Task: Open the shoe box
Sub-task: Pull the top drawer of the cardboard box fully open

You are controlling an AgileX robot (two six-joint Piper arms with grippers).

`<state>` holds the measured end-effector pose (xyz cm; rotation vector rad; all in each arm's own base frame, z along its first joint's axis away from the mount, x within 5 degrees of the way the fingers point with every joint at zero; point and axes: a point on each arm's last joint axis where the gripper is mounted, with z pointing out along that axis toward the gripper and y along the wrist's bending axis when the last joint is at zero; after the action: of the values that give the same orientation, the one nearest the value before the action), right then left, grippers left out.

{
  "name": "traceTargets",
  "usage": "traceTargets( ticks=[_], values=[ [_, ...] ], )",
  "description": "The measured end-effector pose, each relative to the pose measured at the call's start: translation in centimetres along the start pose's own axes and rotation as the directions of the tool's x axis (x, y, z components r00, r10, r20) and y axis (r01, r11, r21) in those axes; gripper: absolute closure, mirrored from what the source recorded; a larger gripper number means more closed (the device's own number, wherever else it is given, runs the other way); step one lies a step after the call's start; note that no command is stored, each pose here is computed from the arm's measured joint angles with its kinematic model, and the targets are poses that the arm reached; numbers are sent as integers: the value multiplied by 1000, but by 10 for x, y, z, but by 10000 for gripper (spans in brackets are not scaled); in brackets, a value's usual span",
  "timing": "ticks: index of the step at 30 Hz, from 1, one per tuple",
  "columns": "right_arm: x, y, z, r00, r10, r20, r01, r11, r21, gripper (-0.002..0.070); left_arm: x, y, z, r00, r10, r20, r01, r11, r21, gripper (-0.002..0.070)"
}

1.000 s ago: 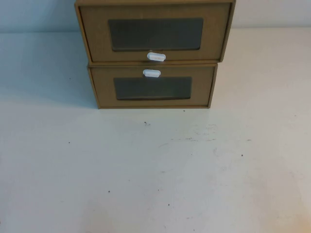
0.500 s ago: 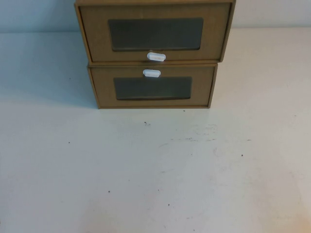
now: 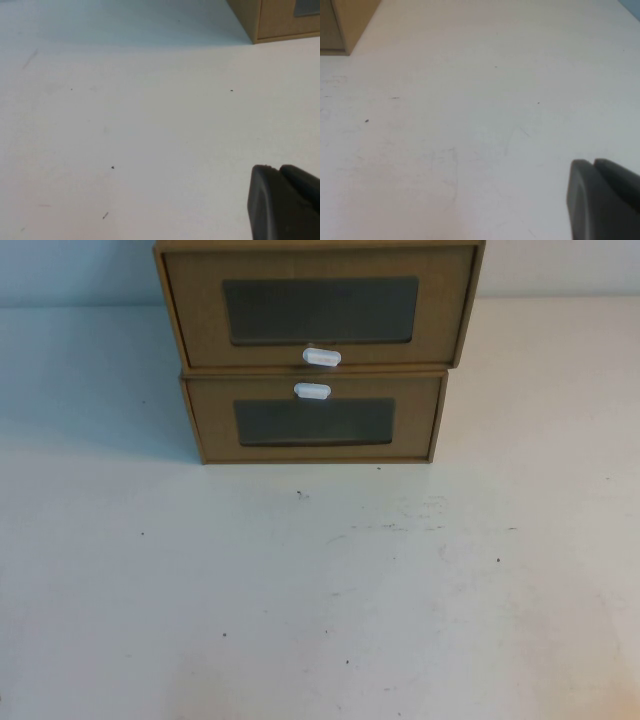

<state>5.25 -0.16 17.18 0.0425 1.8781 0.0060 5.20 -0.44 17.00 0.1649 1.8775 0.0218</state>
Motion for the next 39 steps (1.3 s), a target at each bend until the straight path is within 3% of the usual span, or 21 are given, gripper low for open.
traceTargets(
  ticks=[9,14,16,21,26,32,39],
  values=[
    [0,0,0,1000,0,0,0,1000,0,690,0,0,0,1000,-9,4,9,1000,3,680],
    [0,0,0,1000,0,0,0,1000,0,690,-6,-4,0,987,-150,58,147,988,51,680],
    [0,0,0,1000,0,0,0,1000,0,689,-10,-6,-1,961,-261,93,253,963,89,680],
    [0,0,0,1000,0,0,0,1000,0,690,-23,-5,-3,820,-541,190,512,840,180,680],
    [0,0,0,1000,0,0,0,1000,0,689,-30,1,-5,750,-606,264,575,795,193,680],
    [0,0,0,1000,0,0,0,1000,0,689,-40,-3,-9,754,-618,221,577,785,225,680],
    [0,0,0,1000,0,0,0,1000,0,690,-99,-12,-3,885,-463,-53,461,851,251,680]
  ],
)
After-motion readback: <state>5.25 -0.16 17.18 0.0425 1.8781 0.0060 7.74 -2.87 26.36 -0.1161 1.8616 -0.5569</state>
